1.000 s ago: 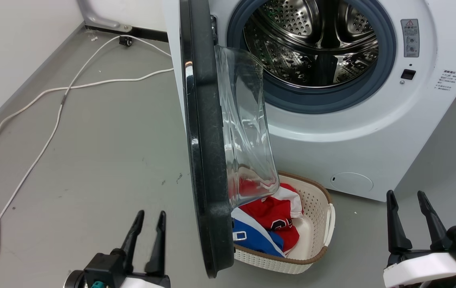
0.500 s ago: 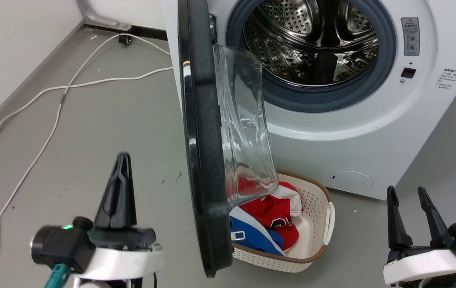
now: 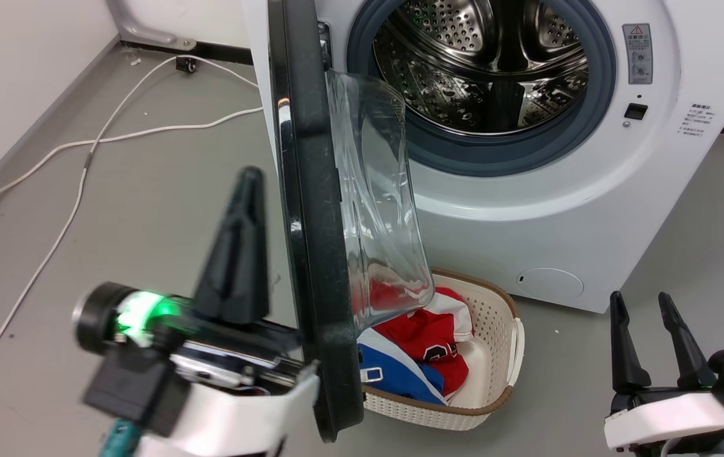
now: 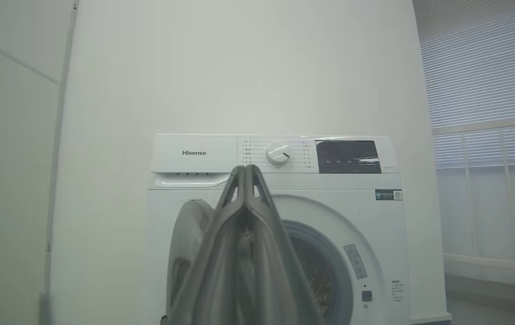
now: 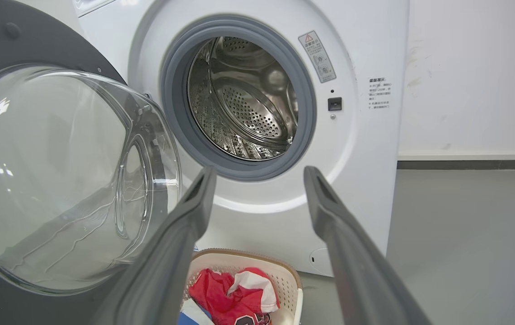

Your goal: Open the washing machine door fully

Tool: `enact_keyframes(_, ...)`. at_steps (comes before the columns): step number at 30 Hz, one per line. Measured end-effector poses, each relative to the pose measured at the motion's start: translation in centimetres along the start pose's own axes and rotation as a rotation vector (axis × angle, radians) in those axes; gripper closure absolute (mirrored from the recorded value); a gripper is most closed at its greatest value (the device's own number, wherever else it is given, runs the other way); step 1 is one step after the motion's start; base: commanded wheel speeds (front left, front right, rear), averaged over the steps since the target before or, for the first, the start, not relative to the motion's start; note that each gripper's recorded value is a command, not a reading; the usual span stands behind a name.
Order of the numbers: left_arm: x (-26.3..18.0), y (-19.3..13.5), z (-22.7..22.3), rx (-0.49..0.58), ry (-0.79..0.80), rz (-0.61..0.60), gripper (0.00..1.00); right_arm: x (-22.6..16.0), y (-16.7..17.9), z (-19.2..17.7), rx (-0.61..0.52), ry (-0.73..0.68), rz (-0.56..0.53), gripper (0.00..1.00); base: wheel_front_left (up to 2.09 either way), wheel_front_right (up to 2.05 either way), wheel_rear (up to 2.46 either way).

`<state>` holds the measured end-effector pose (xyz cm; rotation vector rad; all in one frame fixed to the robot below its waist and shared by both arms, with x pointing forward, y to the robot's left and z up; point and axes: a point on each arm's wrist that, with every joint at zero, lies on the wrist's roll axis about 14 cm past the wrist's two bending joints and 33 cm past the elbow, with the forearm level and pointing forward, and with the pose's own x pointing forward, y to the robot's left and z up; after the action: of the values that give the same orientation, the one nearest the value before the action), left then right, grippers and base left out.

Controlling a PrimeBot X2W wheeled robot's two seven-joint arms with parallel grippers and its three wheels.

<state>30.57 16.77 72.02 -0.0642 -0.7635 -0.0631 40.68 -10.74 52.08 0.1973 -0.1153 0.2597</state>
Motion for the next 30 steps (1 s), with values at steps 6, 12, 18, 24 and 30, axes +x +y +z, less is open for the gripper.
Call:
enact_keyframes(6, -2.7, -4.7, -5.1, -0.079, 0.182, -0.139, 1.0, -0.1, 0.2, -0.5, 0.009, 0.015, 0.006, 0.0, 0.0, 0.0, 0.0)
enact_keyframes(12, -6.2, -6.6, -9.3, -0.143, 0.358, -0.177, 1.0, -0.1, 0.2, -0.7, 0.011, 0.021, 0.005, 0.0, 0.0, 0.0, 0.0)
enact_keyframes(18, -9.2, -7.0, -12.9, -0.162, 0.507, -0.173, 1.0, 0.0, 0.3, -1.1, 0.013, 0.032, 0.007, 0.0, 0.0, 0.0, 0.0)
enact_keyframes(24, -11.1, -6.3, -14.9, -0.143, 0.592, -0.149, 1.0, 0.0, 1.0, -1.7, 0.012, 0.051, 0.029, 0.0, 0.0, 0.0, 0.0)
enact_keyframes(30, -11.1, -5.0, -15.0, -0.127, 0.597, -0.102, 1.0, 0.3, 1.3, -2.3, 0.012, 0.065, 0.04, 0.0, 0.0, 0.0, 0.0)
